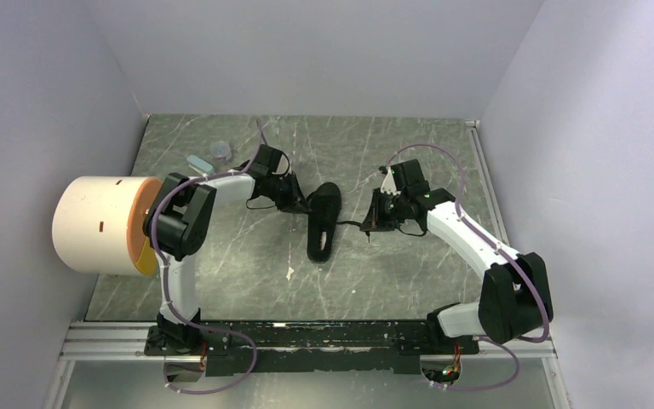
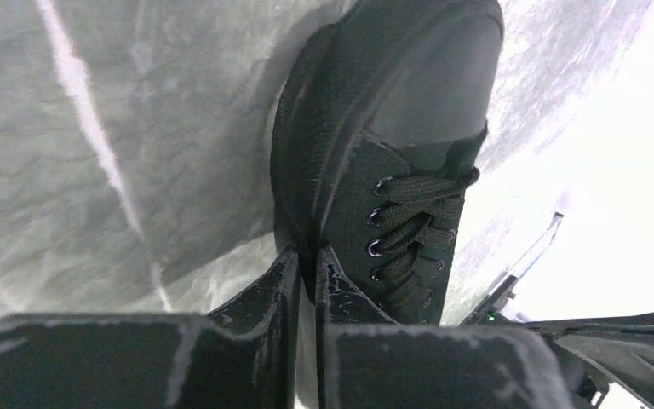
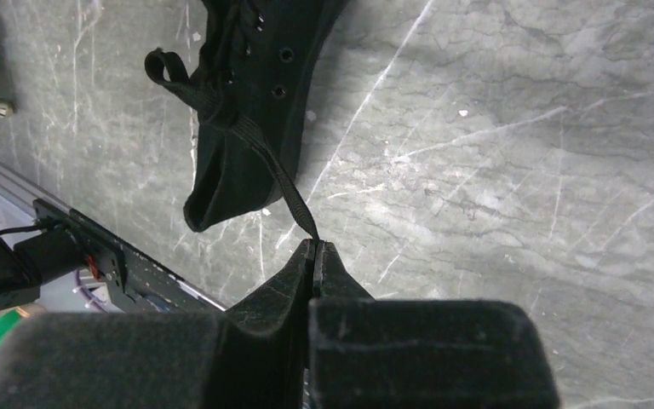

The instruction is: Tie the shoes

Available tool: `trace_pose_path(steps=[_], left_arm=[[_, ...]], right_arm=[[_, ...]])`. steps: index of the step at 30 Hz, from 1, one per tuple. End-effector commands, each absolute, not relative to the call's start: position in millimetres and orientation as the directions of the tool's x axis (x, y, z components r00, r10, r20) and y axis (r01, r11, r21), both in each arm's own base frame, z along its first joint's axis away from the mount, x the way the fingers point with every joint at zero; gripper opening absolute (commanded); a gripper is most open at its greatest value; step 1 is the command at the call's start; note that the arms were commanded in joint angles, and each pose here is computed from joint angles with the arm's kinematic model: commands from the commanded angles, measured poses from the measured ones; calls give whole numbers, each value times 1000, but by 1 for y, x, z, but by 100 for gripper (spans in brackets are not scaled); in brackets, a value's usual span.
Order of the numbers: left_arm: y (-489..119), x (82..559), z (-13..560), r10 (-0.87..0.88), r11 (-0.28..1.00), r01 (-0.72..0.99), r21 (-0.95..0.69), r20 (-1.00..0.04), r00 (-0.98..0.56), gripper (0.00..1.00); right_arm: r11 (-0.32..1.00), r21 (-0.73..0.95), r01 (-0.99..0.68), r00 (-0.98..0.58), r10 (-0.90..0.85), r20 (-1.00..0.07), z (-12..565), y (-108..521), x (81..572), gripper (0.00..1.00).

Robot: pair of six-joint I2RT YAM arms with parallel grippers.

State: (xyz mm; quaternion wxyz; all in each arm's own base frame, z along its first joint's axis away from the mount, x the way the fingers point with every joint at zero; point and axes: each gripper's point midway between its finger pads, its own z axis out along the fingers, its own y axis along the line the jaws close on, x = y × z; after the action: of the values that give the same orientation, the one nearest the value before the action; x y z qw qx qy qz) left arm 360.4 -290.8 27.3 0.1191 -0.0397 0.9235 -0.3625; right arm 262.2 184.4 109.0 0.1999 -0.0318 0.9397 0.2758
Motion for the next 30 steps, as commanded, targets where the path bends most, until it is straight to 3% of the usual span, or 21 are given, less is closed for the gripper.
trace_pose_path(steps=[1, 5, 12, 18, 25, 30], left_arm=[[-242, 385, 50, -204, 815, 27, -579, -330, -922, 5], [-214, 382, 83, -142, 878, 83, -471, -421, -896, 5], [-209, 353, 106, -76, 861, 172, -480, -455, -887, 5], [-163, 360, 127, -60, 961, 104, -258, -557, -828, 5], [-155, 331, 81, -129, 962, -8, -272, -431, -893, 5], [-160, 323, 53, -143, 943, -29, -332, -324, -935, 5]], right_arm=[[876, 460, -147, -907, 66, -415, 114, 169, 259, 0], [871, 485, -84, -913, 128, -388, 117, 163, 249, 0], [823, 567, -26, -923, 198, -330, 110, 170, 252, 0], [803, 596, 5, -915, 244, -320, 108, 175, 282, 0], [838, 479, 263, -893, 399, -207, 76, 120, 295, 0], [824, 391, 410, -784, 537, -312, 62, 63, 301, 0]])
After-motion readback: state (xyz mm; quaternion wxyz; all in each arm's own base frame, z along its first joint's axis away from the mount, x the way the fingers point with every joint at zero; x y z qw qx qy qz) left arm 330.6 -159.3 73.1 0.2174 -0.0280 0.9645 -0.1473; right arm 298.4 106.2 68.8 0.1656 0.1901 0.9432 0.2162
